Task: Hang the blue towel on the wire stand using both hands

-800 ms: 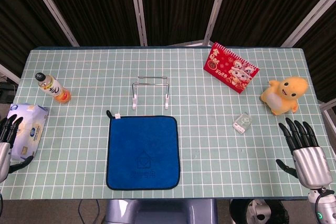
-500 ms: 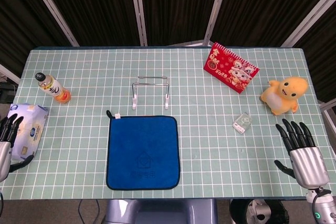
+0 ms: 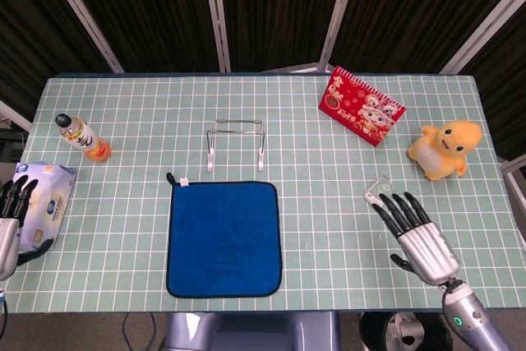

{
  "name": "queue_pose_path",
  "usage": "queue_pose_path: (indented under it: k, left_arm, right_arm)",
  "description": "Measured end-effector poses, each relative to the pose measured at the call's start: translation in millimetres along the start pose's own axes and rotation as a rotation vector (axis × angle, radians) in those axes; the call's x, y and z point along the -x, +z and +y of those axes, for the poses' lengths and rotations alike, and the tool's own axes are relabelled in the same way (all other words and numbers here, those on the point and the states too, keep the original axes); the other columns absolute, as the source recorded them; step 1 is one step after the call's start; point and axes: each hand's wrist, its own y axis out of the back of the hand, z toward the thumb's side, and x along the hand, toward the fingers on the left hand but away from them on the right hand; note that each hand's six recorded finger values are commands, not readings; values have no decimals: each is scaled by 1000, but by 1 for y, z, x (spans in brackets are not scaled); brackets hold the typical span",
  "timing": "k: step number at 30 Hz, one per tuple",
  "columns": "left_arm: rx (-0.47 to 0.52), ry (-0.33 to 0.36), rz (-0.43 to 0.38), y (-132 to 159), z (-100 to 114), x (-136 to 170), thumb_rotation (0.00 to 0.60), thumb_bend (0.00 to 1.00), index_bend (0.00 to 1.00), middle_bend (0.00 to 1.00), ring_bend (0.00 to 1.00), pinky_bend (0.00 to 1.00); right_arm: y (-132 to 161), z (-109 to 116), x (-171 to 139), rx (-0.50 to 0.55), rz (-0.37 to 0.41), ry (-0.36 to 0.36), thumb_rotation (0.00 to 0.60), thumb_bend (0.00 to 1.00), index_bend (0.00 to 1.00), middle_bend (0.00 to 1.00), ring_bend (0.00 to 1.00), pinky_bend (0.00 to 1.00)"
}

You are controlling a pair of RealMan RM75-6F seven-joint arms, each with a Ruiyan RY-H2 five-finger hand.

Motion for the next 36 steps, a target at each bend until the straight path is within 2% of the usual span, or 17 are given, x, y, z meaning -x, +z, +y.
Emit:
queue_pose_path:
  k: [2, 6, 7, 10, 11, 16, 25, 36]
  left_arm:
    - [-6, -5, 7, 0, -3, -3, 600, 27, 0, 0, 0, 0]
    - [-25, -22, 30, -2, -10, -11, 600, 29, 0, 0, 0, 0]
    - [-29, -26, 32, -2, -12, -13, 600, 28, 0, 0, 0, 0]
    - [-46, -25, 31, -2, -16, -20, 600, 27, 0, 0, 0, 0]
    - [-50, -24, 31, -3, -17, -22, 600, 26, 0, 0, 0, 0]
    - [-58, -19, 34, -4, -22, -27, 600, 27, 0, 0, 0, 0]
    - [-68, -10, 39, -4, -23, -27, 600, 27, 0, 0, 0, 0]
    - [-83, -18, 44, -1, -25, -26, 600, 26, 0, 0, 0, 0]
  right_arm:
    - [9, -7, 19, 4, 76, 28, 600, 0, 14, 0, 0, 0]
    - [29, -15, 56, 3, 205, 64, 600, 0, 88, 0, 0, 0]
    - [37, -15, 67, 4, 242, 69, 600, 3, 153, 0, 0, 0]
    - [57, -16, 93, -6, 337, 64, 600, 53, 160, 0, 0, 0]
    - [63, -16, 99, -14, 365, 62, 600, 77, 116, 0, 0, 0]
    - [92, -27, 127, -56, 490, 65, 600, 122, 151, 0, 0, 0]
    - [116, -56, 153, -164, 598, 88, 600, 235, 167, 0, 0, 0]
    - [130, -72, 168, -221, 652, 79, 600, 237, 164, 0, 0, 0]
